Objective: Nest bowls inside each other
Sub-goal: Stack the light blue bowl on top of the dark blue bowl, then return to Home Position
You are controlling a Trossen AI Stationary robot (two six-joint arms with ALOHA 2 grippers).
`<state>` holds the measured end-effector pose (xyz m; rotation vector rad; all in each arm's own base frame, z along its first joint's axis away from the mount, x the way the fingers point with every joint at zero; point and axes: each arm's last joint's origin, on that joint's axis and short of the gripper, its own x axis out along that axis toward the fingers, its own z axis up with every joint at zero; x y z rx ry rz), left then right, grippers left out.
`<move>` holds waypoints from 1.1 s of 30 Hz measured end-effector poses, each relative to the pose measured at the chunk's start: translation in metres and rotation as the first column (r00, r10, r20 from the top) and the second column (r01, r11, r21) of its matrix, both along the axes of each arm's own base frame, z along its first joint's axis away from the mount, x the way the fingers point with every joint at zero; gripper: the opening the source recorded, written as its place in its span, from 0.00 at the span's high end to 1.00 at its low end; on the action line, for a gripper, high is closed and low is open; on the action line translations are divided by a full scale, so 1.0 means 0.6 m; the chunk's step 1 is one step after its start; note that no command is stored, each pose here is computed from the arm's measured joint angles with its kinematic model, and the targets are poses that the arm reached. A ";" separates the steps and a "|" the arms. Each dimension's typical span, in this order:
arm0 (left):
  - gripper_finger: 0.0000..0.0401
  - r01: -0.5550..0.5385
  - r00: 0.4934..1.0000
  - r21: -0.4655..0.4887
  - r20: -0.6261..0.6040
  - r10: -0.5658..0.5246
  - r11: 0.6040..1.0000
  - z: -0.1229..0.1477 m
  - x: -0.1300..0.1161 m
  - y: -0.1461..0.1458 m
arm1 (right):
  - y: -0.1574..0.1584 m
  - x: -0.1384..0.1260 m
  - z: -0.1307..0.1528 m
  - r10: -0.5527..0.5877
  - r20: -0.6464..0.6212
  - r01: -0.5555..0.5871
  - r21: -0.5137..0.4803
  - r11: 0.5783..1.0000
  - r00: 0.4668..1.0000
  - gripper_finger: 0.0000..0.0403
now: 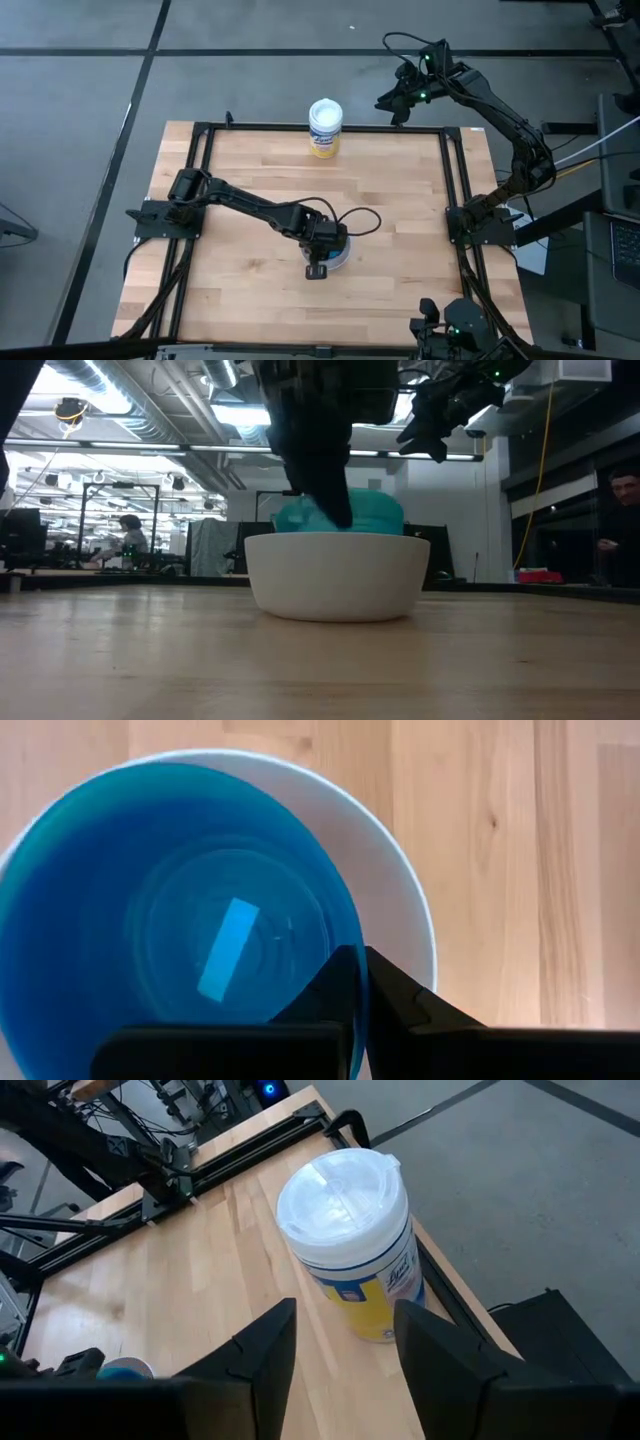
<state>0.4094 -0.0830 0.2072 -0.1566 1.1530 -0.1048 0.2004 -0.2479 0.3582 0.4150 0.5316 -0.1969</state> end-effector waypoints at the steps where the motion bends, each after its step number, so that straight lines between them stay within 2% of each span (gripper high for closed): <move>1: 0.99 0.000 1.000 0.001 -0.006 0.000 1.000 0.000 -0.001 0.000 | 0.000 0.000 0.000 0.000 0.000 0.000 0.000 1.000 1.000 0.58; 8: 0.92 -0.017 0.999 -0.007 0.028 0.017 1.000 0.009 0.003 0.010 | 0.000 -0.001 0.001 0.014 0.014 -0.014 0.009 1.000 1.000 0.60; 19: 0.66 -0.022 1.000 -0.016 0.020 0.022 1.000 0.009 0.002 0.012 | -0.001 0.000 0.003 0.025 0.034 -0.025 0.005 1.000 0.999 0.54; 23: 0.59 -0.050 0.998 -0.013 0.043 0.051 0.999 0.027 -0.002 0.022 | -0.002 0.003 0.008 0.047 0.079 -0.049 0.013 0.999 0.996 0.54; 27: 0.57 -0.131 0.977 0.001 0.170 0.129 0.991 0.081 -0.008 0.056 | 0.004 0.005 0.030 0.089 0.182 -0.092 0.005 0.996 0.979 0.56; 29: 0.57 -0.198 0.939 -0.012 0.285 0.193 0.980 0.127 -0.017 0.083 | 0.016 0.004 0.053 0.116 0.249 -0.114 -0.023 0.993 0.961 0.58; 31: 0.58 -0.265 0.867 -0.057 0.423 0.263 0.963 0.191 -0.037 0.117 | 0.034 -0.001 0.085 0.156 0.329 -0.142 -0.068 0.988 0.931 0.59; 33: 0.60 -0.316 0.761 -0.107 0.564 0.320 0.943 0.264 -0.075 0.155 | 0.059 -0.016 0.123 0.197 0.403 -0.162 -0.121 0.979 0.894 0.59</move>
